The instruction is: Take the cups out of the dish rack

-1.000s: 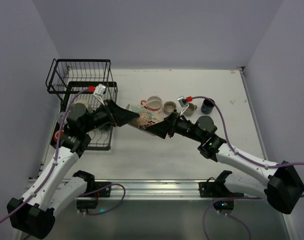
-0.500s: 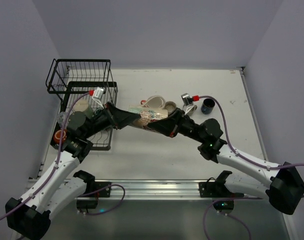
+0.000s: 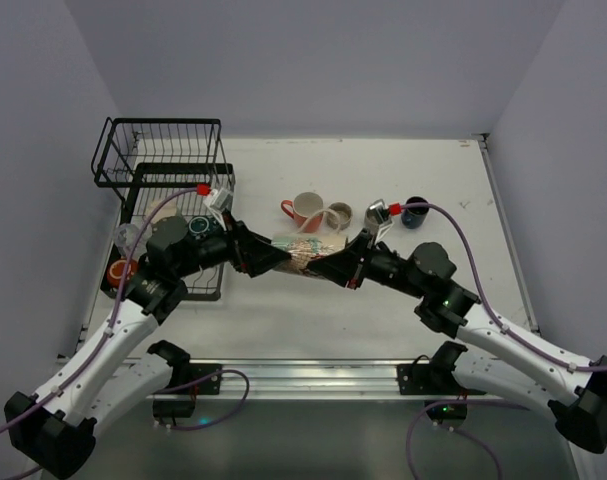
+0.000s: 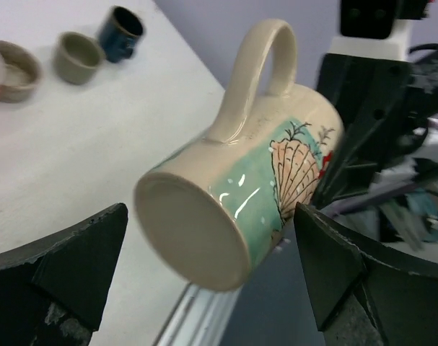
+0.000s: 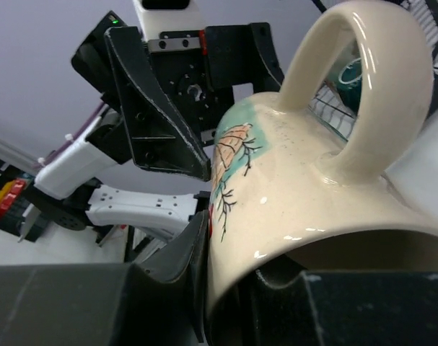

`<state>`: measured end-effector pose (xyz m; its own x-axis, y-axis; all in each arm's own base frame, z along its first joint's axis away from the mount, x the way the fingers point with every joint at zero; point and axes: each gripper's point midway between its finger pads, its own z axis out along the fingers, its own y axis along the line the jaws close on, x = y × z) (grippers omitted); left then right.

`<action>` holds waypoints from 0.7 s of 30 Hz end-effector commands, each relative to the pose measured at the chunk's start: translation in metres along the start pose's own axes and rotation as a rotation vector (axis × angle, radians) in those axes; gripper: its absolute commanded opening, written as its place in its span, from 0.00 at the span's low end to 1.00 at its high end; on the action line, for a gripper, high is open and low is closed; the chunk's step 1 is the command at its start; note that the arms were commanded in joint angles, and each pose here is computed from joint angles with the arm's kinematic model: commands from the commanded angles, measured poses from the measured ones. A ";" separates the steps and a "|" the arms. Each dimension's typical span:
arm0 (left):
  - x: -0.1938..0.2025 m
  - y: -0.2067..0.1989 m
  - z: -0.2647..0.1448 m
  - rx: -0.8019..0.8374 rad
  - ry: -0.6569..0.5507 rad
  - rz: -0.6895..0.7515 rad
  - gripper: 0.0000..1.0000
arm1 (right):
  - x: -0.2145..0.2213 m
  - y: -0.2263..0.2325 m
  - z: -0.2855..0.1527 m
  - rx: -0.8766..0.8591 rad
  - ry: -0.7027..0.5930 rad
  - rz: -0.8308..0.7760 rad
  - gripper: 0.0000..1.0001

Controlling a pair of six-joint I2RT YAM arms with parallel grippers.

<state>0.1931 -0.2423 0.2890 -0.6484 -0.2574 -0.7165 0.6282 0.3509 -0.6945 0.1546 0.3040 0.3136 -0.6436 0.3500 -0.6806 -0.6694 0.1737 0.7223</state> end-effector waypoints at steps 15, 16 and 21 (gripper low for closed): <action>-0.020 0.088 -0.083 -0.624 -0.113 0.388 1.00 | -0.067 -0.118 -0.084 0.797 0.043 -0.197 0.00; -0.021 0.089 -0.084 -0.633 -0.136 0.382 1.00 | -0.059 -0.137 -0.094 0.888 0.107 -0.188 0.00; -0.013 0.090 -0.084 -0.603 -0.152 0.394 1.00 | -0.076 -0.193 -0.132 1.222 0.177 -0.204 0.00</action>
<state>0.2184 -0.1375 0.2423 -0.3574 -0.1353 -0.9241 0.4409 0.8478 -0.2947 0.2667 0.1549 0.2020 -0.6934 0.1636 -0.7018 -0.1172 0.9353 0.3338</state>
